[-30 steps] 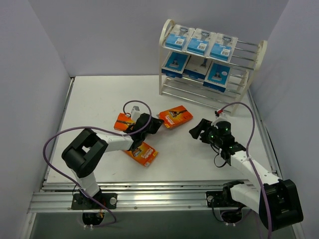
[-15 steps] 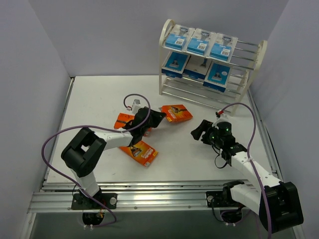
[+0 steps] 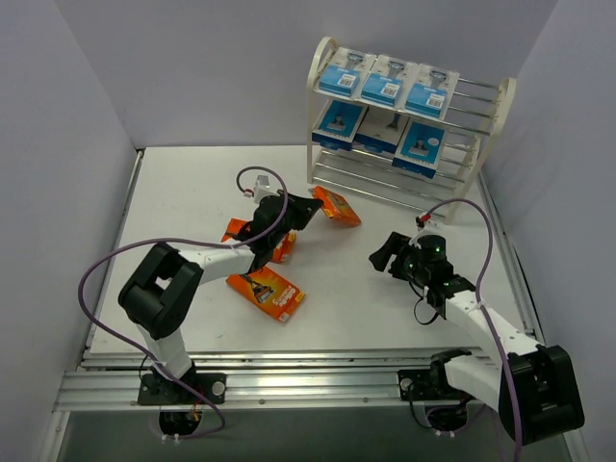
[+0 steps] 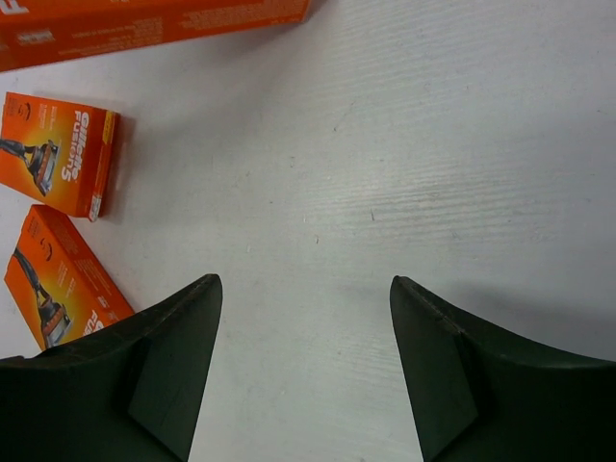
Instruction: Place and organize the shaving razors onto the shelf
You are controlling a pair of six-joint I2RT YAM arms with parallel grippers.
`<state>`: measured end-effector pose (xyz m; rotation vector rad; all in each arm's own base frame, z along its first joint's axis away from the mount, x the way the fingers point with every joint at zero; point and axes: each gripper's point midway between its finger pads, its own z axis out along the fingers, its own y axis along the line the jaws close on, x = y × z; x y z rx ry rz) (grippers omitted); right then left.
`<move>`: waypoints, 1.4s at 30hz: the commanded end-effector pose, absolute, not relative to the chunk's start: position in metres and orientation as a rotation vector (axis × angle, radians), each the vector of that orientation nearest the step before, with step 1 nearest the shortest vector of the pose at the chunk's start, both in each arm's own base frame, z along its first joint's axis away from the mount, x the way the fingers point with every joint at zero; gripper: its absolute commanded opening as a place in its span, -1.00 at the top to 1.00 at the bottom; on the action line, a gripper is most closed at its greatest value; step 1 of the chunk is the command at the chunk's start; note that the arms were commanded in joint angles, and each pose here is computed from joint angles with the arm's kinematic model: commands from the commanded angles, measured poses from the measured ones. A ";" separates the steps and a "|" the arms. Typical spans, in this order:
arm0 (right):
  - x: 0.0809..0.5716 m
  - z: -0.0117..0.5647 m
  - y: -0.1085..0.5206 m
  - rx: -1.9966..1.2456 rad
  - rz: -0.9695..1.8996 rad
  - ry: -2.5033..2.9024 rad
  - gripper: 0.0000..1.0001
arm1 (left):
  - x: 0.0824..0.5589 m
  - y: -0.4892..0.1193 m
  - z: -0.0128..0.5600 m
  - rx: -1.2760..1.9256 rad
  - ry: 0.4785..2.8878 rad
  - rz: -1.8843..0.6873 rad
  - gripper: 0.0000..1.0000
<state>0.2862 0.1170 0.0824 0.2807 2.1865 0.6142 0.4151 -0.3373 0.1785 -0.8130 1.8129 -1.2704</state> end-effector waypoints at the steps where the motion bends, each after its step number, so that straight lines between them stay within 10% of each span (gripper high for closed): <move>1: 0.298 0.091 0.114 0.265 0.593 2.150 -0.32 | 0.433 -0.346 0.231 -0.735 1.658 -1.402 0.95; 21: 0.316 0.081 0.118 0.265 0.608 2.158 -0.32 | 0.484 -0.357 0.271 -0.645 1.547 -1.487 0.95; 42: 0.317 0.072 0.117 0.264 0.595 2.175 -0.32 | 0.500 -0.349 0.193 -0.728 1.606 -1.421 0.95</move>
